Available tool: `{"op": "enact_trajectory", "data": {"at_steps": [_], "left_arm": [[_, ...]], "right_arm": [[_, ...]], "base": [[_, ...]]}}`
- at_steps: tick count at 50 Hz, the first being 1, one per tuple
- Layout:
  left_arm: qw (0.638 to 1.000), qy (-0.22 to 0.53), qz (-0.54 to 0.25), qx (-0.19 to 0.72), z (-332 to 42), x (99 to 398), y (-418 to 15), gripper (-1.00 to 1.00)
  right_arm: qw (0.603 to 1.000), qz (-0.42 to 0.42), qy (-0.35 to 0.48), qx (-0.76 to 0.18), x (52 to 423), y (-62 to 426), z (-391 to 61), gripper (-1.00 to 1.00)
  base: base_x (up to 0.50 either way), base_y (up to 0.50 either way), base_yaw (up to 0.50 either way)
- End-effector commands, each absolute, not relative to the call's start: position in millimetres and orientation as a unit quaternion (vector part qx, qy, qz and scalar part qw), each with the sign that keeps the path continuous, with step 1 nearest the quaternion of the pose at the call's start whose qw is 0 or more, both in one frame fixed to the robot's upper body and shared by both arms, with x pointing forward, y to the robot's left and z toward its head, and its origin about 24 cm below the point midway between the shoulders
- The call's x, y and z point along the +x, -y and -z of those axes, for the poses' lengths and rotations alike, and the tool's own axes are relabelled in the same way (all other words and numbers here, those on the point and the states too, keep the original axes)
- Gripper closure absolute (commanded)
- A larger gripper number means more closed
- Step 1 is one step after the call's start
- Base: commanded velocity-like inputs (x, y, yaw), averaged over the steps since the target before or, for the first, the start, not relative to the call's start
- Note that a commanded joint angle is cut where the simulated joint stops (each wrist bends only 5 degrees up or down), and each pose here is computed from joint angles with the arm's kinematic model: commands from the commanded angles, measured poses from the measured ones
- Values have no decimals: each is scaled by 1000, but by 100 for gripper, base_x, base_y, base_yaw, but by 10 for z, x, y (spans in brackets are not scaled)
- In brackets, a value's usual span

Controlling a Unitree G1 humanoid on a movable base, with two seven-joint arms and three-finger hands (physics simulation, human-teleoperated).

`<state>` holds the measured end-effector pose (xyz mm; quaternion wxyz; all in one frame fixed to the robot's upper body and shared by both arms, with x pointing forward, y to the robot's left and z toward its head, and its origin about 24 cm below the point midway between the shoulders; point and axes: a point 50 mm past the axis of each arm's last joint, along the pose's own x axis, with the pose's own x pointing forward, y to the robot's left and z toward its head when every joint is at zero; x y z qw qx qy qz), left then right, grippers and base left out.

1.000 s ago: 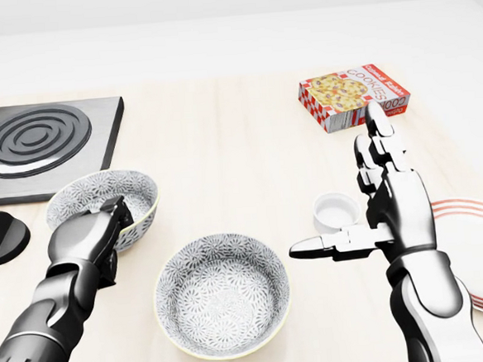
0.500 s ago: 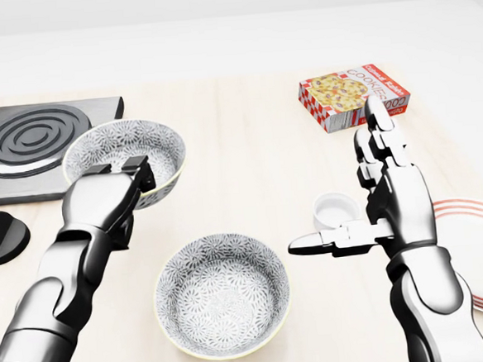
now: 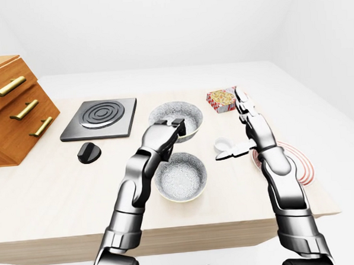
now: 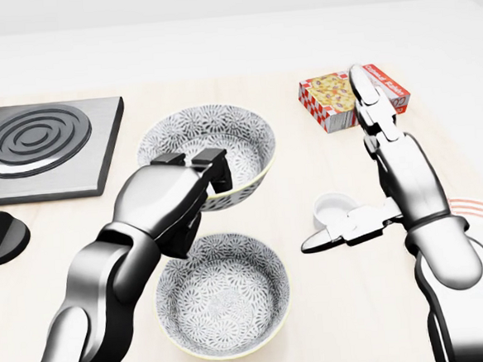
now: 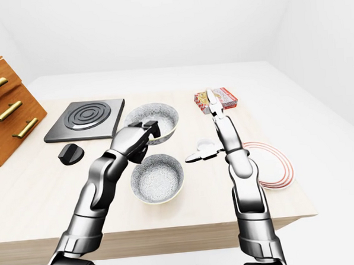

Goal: Pick the akita bowl from table center and place it on the plate.

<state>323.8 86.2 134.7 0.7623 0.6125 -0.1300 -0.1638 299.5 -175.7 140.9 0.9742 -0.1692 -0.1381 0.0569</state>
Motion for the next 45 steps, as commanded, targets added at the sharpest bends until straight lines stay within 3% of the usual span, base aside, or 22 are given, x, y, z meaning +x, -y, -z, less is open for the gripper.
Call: {"op": "enact_trajectory", "data": {"at_steps": [1,17,40,44,45], "left_arm": [[763,160,178,601,-1476,3019,-702,100],[763,168,195,593,-1496,2968,-604,100],[762,188,207,584,-1601,2873,-517,100],[762,189,207,584,-1606,2869,-520,100],[763,189,205,584,-1606,2876,-528,100]], "right_arm": [[927,-102,150,-328,3034,1772,-1700,-100],[900,-131,103,-402,3163,1644,-1620,-100],[911,-137,70,-383,3381,1525,-1459,-100],[911,-137,71,-383,3373,1527,-1462,-60],[911,-136,71,-382,3367,1532,-1458,-33]], "base": [[0,0,0],[0,0,0],[0,0,0],[0,0,0],[0,0,0]]}}
